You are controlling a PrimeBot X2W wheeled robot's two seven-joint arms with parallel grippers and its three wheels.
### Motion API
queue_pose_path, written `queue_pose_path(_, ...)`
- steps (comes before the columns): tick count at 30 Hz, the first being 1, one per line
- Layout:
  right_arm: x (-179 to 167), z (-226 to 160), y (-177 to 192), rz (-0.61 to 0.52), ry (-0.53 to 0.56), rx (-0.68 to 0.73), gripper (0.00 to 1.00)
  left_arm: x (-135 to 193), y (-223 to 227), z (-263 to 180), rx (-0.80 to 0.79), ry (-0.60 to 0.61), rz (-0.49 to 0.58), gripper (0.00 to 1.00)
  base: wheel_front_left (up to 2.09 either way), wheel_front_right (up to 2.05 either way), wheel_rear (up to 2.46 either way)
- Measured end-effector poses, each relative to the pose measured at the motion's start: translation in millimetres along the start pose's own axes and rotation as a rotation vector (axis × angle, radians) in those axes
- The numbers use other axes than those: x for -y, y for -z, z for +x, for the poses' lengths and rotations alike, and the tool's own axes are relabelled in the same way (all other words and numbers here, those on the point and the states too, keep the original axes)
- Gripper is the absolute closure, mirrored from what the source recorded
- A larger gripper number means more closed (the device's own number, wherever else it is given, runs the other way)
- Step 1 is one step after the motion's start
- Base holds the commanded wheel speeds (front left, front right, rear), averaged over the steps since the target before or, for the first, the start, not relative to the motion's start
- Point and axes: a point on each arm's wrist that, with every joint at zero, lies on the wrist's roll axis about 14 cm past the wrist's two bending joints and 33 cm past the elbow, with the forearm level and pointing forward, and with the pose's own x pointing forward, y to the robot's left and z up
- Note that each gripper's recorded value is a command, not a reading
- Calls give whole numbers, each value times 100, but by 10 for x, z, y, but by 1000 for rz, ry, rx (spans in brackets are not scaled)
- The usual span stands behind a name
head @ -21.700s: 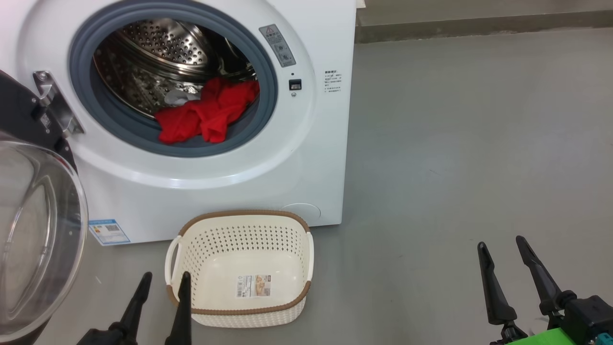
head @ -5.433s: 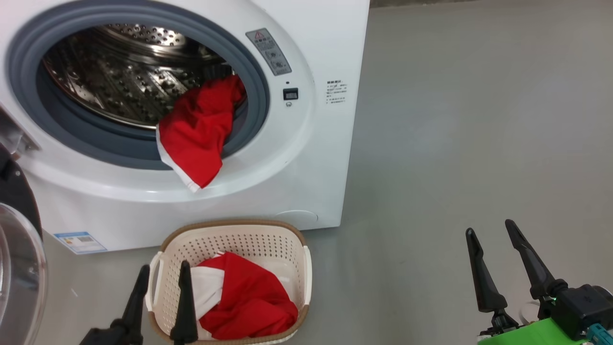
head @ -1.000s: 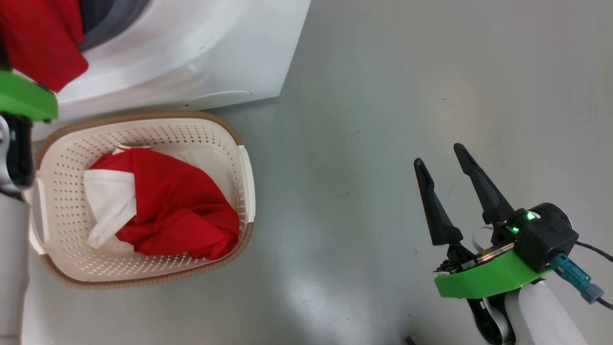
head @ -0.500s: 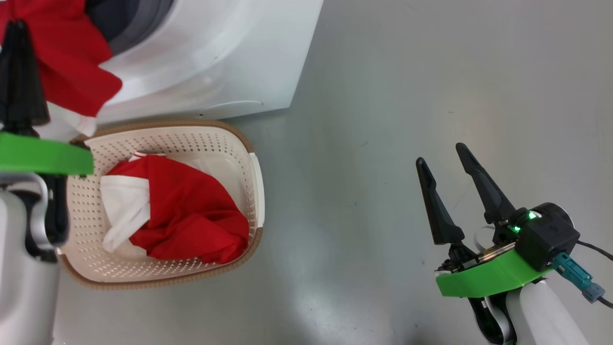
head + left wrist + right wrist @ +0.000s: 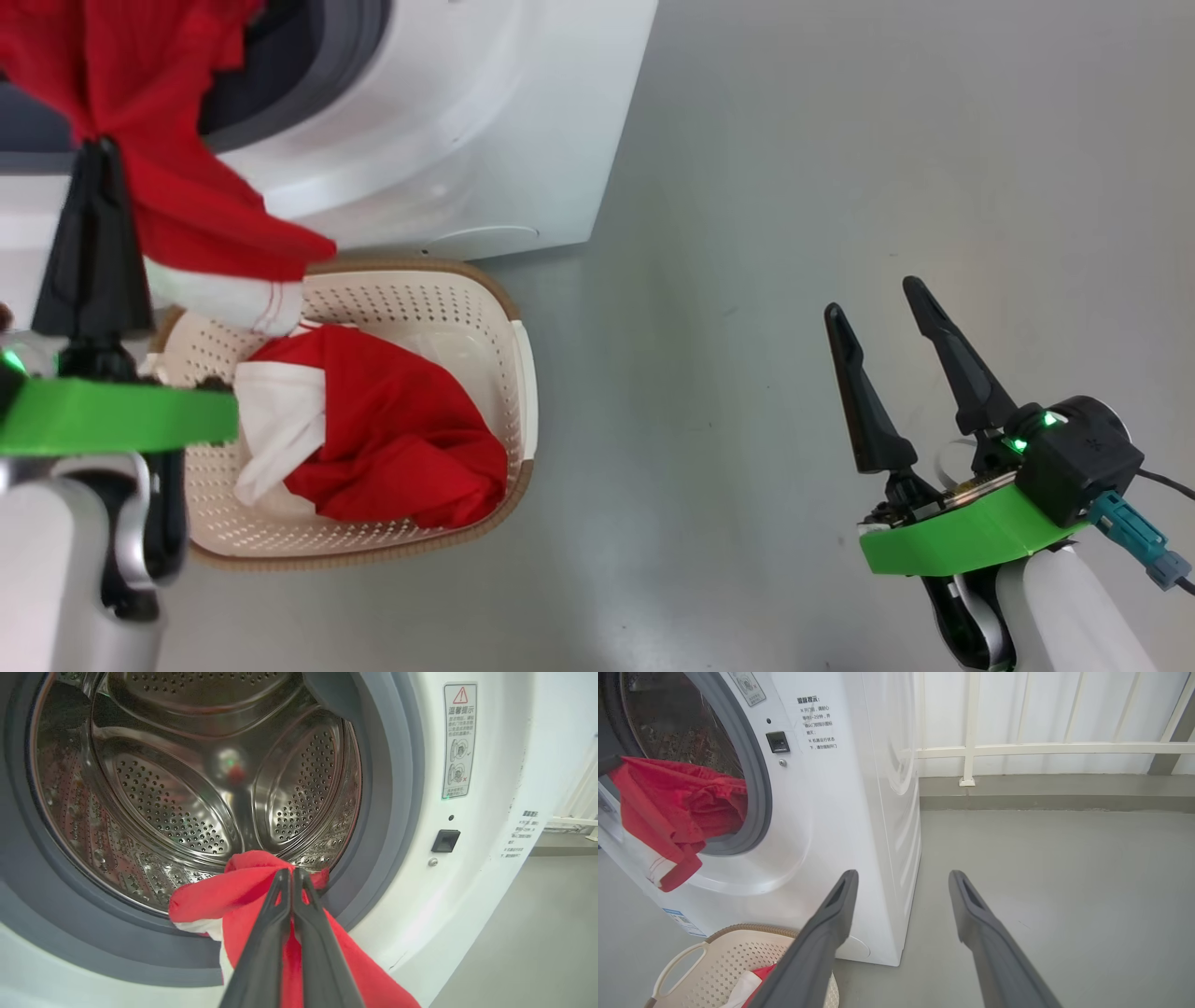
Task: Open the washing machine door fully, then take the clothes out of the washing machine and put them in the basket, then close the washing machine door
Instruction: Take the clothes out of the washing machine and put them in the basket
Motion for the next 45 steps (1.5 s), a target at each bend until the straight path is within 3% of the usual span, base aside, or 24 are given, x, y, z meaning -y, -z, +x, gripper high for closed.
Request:
queue_pose_path(30, -224, -142, -416, 14, -56, 110, 0, 396, -673, -972, 86, 15, -50, 100, 0, 0, 0)
queue_pose_path(37, -273, -146, -453, 15, -70, 120, 0, 357, -391, -1080, -25, -13, -66, 100, 0, 0, 0)
queue_pose_path(45, -244, -149, -426, 6, -62, 112, 0, 232, 275, -1192, -215, -70, -101, 100, 0, 0, 0)
